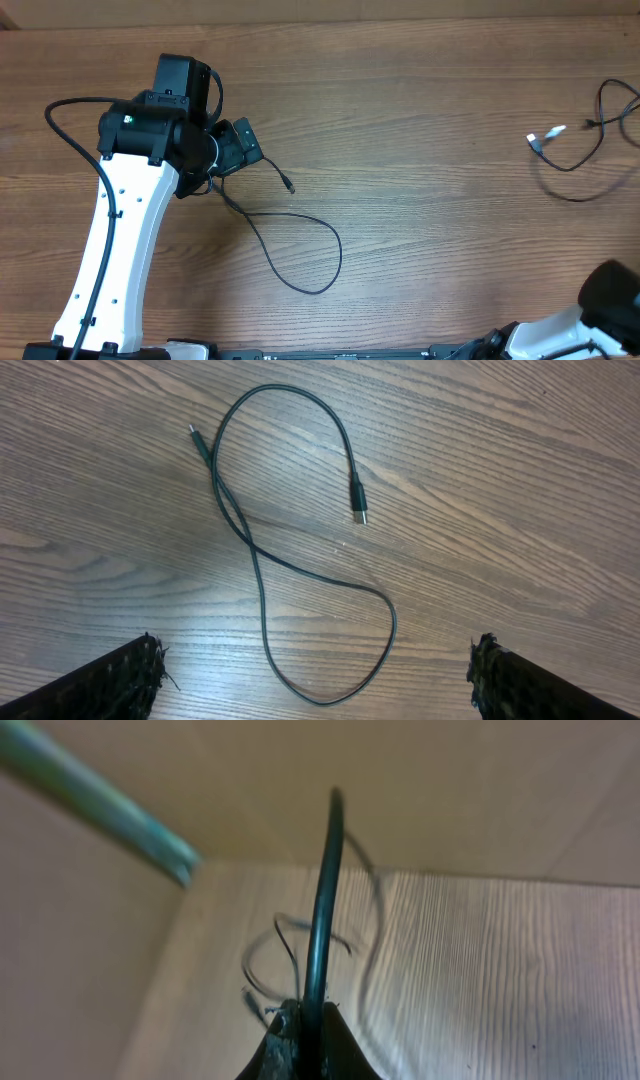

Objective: Untangle cables

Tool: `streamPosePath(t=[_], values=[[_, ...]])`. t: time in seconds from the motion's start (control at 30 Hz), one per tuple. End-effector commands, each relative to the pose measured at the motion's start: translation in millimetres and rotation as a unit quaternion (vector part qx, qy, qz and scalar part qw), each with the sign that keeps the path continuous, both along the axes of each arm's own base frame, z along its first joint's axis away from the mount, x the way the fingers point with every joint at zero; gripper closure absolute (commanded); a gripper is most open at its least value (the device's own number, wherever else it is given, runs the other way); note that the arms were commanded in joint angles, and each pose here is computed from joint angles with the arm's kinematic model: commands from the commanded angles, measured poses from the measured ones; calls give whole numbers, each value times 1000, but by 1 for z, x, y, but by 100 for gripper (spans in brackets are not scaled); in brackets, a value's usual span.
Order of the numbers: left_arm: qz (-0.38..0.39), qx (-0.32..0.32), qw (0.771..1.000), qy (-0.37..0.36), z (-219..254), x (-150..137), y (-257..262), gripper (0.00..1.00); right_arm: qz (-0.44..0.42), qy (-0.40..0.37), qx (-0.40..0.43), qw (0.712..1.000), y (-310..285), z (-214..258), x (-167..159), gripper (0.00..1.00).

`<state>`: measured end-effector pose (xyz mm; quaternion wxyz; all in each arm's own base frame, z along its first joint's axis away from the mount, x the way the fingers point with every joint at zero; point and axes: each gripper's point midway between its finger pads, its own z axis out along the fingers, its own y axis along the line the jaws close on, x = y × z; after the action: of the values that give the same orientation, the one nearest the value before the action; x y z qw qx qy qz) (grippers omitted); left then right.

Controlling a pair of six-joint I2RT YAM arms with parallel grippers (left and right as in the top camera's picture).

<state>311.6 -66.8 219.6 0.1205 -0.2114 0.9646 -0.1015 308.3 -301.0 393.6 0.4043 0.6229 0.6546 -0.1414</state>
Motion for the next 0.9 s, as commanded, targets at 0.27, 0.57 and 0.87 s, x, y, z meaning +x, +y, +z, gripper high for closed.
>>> streamPosePath(t=[0.27,0.57,0.87], values=[[4,1,1000,-2,1,1,-1,1,-93,41,46,994,0,-35,-32,96],[4,1,1000,-2,1,1,-1,1,-144,68,84,984,5,-67,-46,96],[4,1,1000,-2,1,1,-1,1,-161,91,101,978,6,-91,-49,94]])
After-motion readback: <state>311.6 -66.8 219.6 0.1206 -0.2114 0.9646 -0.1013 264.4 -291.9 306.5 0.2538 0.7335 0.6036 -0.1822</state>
